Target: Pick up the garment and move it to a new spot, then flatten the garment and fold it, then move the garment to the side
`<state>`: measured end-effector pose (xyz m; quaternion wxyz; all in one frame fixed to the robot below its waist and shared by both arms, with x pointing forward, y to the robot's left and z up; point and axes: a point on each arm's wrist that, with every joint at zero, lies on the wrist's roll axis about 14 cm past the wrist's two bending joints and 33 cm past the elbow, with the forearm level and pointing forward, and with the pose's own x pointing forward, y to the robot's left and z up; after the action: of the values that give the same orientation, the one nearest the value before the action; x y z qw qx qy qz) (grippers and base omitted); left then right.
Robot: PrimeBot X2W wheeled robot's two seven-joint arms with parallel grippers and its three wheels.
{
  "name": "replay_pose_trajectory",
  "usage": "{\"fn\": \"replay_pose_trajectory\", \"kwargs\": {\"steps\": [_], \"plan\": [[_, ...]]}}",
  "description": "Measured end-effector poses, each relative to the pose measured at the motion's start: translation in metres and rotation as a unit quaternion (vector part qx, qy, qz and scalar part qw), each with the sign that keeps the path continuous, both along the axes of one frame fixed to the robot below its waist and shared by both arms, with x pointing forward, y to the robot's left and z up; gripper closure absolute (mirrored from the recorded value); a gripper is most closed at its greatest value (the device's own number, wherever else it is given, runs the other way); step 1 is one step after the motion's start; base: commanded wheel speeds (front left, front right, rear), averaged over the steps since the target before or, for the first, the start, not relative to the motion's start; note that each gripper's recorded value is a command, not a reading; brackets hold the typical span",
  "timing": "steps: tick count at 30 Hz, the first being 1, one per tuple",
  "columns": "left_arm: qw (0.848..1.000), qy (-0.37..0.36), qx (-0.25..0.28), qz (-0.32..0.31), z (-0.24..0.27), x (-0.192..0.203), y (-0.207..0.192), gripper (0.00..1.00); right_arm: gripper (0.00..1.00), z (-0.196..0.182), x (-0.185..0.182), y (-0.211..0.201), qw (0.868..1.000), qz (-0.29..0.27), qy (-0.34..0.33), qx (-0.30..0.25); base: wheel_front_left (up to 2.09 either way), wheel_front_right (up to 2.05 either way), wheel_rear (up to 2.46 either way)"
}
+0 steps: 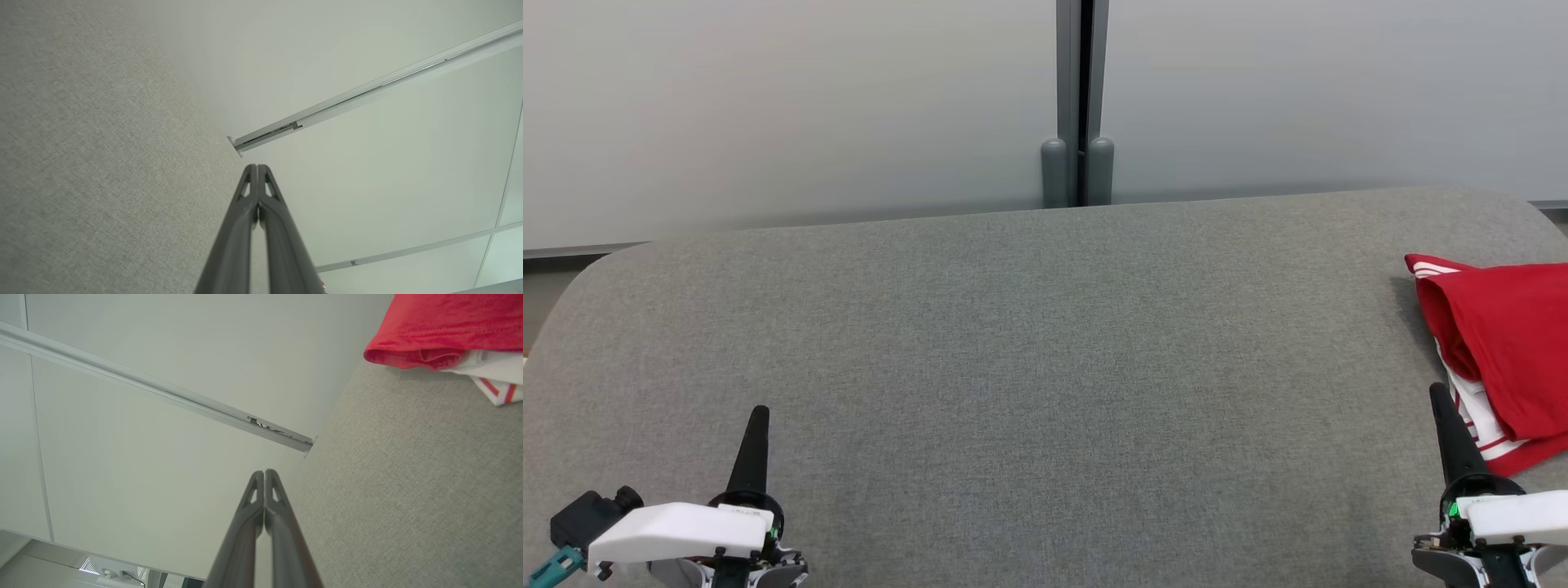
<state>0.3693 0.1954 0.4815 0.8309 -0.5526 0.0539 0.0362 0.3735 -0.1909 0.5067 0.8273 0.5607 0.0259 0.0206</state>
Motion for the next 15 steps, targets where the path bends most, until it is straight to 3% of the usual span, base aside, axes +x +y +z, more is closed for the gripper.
{"fn": "replay_pose_trajectory", "kwargs": {"steps": [15], "plan": [[0.997, -0.015, -0.070, 0.004, 0.0064, 0.0062, 0.0008, 1.00, 1.00, -0.0016, 0.0045, -0.0040, 0.998, -0.013, 0.002, 0.066, 0.00, 0.00, 0.00]]}}
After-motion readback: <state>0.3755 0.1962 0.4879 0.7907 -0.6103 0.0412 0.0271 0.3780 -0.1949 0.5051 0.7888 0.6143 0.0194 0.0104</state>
